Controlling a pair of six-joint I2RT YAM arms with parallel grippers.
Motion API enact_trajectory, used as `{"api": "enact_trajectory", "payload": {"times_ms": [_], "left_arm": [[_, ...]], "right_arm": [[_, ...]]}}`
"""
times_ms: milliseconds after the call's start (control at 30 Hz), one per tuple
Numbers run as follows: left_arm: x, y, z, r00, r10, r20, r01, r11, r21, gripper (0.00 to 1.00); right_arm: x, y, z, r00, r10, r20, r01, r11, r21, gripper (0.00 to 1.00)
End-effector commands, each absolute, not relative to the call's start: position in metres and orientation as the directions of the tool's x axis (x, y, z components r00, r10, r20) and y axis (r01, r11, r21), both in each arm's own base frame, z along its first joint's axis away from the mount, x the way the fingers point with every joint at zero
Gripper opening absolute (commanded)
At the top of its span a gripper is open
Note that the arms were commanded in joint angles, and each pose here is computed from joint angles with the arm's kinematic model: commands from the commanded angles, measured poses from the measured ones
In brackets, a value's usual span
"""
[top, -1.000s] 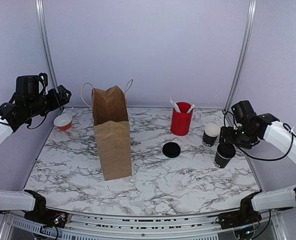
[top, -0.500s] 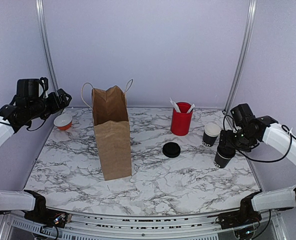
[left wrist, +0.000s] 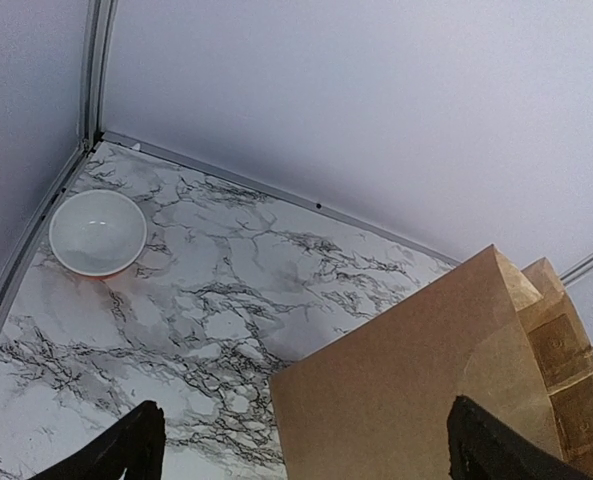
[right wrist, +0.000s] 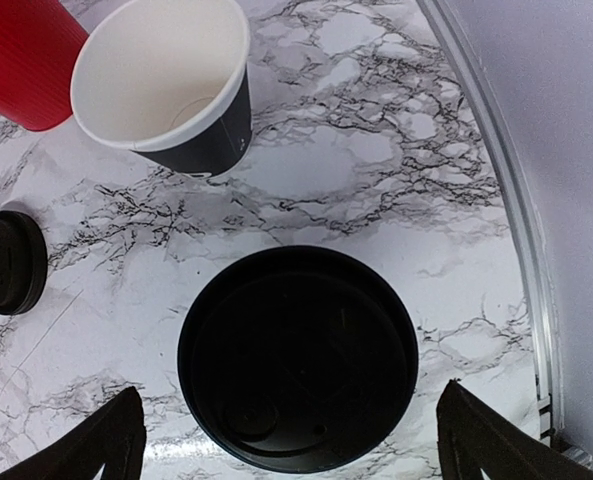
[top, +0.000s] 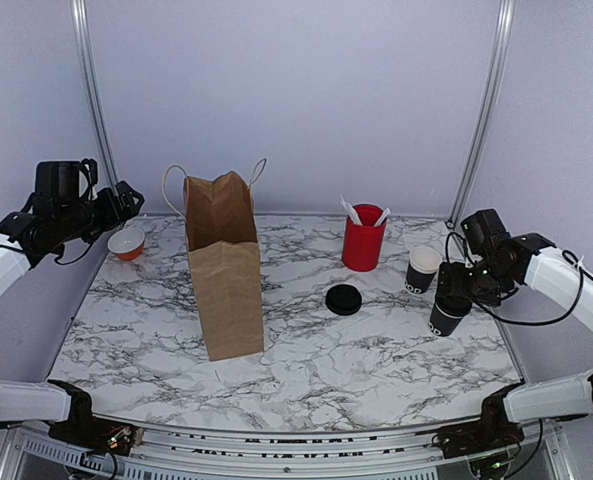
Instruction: Pack the takeout coffee
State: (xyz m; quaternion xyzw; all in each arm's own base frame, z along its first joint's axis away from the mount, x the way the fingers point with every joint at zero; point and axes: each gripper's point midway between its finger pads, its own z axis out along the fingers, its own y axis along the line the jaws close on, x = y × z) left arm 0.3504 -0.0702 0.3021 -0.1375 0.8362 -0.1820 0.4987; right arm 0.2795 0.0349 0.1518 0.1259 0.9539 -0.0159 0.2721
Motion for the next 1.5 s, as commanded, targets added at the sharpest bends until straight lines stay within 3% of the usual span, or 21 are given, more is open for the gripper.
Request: {"api": "enact_trajectory", "payload": {"times_ms": [0, 767, 1033, 1467], "left_arm": [[0.350, -0.069, 0.298, -0.466, -0.424, -0.777, -0.056, 0.890, -0.452, 0.99], [0.353, -0.072, 0.290, -0.484, -0.429, -0.763, -0.058, 0.886, -0.461, 0.99], [0.354, -0.074, 0.291, -0.486, -0.435, -0.758, -0.053, 0.880, -0.471, 0.99], [0.359, -0.083, 0.293, -0.509, -0.433, -0.744, -0.021, 0.870, -0.492, 0.99]], "right_arm": [[0.284, 0.035, 0.151, -0.821, 0.224, -0.525, 0.242, 0.970, 0.036, 0.98], [0.283, 0.028, 0.128, -0.839, 0.219, -0.499, 0.263, 0.965, -0.019, 0.82], [0.281, 0.029, 0.123, -0.839, 0.226, -0.495, 0.265, 0.964, -0.009, 0.72], [0.292, 0.030, 0.147, -0.816, 0.221, -0.534, 0.260, 0.966, 0.002, 0.67]]}}
